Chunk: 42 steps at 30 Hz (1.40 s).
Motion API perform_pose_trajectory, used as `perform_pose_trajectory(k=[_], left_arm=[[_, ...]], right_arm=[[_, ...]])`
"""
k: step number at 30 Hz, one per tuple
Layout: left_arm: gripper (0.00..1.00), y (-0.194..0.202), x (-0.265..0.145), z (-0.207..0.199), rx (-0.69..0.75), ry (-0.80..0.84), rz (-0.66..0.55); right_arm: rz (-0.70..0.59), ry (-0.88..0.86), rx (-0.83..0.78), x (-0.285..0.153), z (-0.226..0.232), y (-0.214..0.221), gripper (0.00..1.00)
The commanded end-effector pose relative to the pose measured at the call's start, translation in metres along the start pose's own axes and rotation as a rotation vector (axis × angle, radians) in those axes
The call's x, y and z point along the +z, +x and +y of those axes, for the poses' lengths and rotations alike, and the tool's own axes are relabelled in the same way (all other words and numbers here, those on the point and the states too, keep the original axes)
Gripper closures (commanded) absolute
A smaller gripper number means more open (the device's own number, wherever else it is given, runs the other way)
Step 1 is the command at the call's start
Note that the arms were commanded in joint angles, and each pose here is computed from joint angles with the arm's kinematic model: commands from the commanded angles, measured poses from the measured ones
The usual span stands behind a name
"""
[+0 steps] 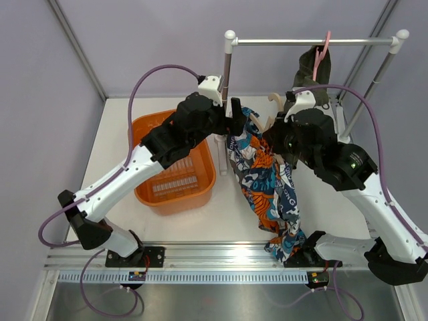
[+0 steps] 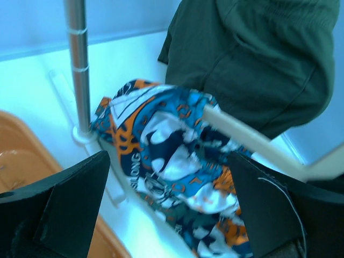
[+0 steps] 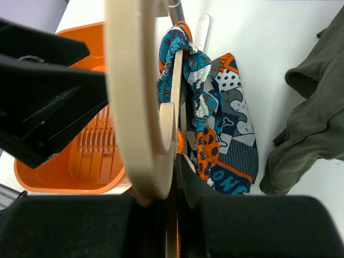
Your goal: Remove the shorts from the hanger
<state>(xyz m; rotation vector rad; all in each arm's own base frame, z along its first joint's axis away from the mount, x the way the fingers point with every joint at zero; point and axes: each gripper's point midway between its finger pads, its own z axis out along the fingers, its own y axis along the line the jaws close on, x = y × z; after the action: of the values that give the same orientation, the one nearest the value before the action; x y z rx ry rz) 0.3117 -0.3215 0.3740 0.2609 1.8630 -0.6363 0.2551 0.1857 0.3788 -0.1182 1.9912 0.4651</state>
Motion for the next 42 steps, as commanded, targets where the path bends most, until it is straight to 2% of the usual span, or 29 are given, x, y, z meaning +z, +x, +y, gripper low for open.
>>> perform_pose_trajectory(k=[1,9,20,31,36,42], left_arm=[[0.04,-0.037,0.005,-0.014,-0.048,-0.014,-0.108],[0.16,-0.009,0.035,-0.026,-0.060,0.001,-0.022],[0.33,0.010,0.050,-0.025,-0.033,-0.013,0.027],[0.39,0.016,0.062,-0.023,-0.021,-0.023,0.029],[0.56,0.008,0.064,-0.024,-0.013,-0.026,0.008],[0.86,0.004,0.069,-0.020,-0.006,-0.037,0.003]], right_arm=[[-0.098,0.022,0.040,-0.013,-0.001,-0.025,1.00],[-0.100,0.029,0.027,-0.007,0.002,-0.028,1.00],[-0.106,0.016,0.027,-0.006,0.007,-0.034,1.00],[-0.107,-0.010,0.028,-0.011,0.013,-0.040,1.00],[-0.099,-0.006,0.019,-0.012,0.014,-0.040,1.00],[-0.096,-0.007,0.018,-0.015,0.013,-0.038,1.00]])
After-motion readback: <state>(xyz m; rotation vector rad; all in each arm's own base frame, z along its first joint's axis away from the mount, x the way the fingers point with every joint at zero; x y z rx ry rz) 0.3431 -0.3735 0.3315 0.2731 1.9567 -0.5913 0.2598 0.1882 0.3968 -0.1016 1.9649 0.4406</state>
